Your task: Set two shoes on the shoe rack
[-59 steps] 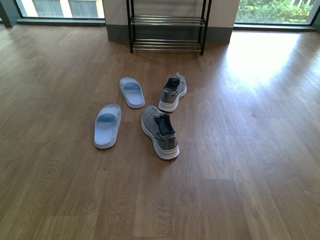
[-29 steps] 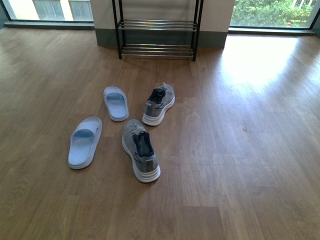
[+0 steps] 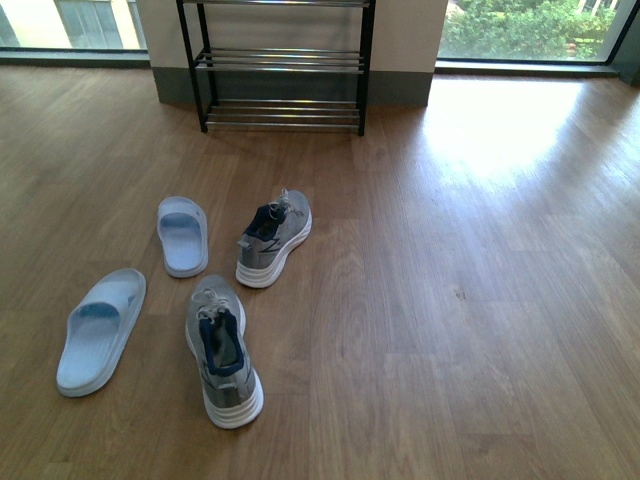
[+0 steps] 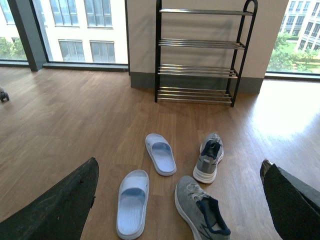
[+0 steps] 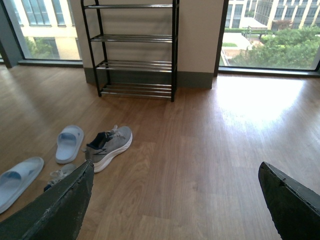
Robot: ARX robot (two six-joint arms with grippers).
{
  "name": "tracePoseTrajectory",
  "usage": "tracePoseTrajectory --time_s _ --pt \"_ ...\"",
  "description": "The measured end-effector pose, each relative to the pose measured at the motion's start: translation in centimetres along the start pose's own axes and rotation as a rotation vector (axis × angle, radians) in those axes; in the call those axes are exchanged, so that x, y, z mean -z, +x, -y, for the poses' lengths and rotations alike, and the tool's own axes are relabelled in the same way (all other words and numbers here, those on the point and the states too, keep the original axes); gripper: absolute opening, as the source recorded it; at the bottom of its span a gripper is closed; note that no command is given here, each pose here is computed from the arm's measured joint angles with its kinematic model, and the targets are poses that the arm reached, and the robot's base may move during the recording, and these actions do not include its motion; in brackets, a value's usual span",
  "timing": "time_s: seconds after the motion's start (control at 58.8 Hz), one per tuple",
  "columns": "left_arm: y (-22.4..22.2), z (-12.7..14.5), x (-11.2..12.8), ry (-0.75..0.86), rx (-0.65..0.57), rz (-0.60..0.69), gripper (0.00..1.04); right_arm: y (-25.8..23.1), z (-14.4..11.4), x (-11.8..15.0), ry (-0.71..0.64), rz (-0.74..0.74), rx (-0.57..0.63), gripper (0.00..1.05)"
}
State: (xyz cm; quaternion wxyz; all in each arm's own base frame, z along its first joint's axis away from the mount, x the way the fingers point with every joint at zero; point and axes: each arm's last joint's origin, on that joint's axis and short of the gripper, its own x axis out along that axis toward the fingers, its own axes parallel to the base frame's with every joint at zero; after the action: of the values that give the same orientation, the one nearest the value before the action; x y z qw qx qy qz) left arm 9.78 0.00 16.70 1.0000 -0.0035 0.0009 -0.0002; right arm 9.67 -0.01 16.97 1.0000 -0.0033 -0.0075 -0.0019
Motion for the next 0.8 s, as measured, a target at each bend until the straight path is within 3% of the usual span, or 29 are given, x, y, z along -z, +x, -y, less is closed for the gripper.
tracePoseTrajectory --time_s 0.561,0.697,0.799 --pt "0.0 0.0 0.0 -0.011 -0.006 -0.008 0.95 0.0 0.0 0.0 0.0 -0.001 -0.003 0.95" --pt "1.1 0.4 -0.1 -0.316 0.01 -0.286 0.95 0.0 0.0 0.0 0.0 0.0 -0.004 0.95" --pt "3.6 0.8 -1.3 -0.541 0.018 -0.326 0.95 0.0 0.0 0.0 0.0 0.0 -0.003 0.95"
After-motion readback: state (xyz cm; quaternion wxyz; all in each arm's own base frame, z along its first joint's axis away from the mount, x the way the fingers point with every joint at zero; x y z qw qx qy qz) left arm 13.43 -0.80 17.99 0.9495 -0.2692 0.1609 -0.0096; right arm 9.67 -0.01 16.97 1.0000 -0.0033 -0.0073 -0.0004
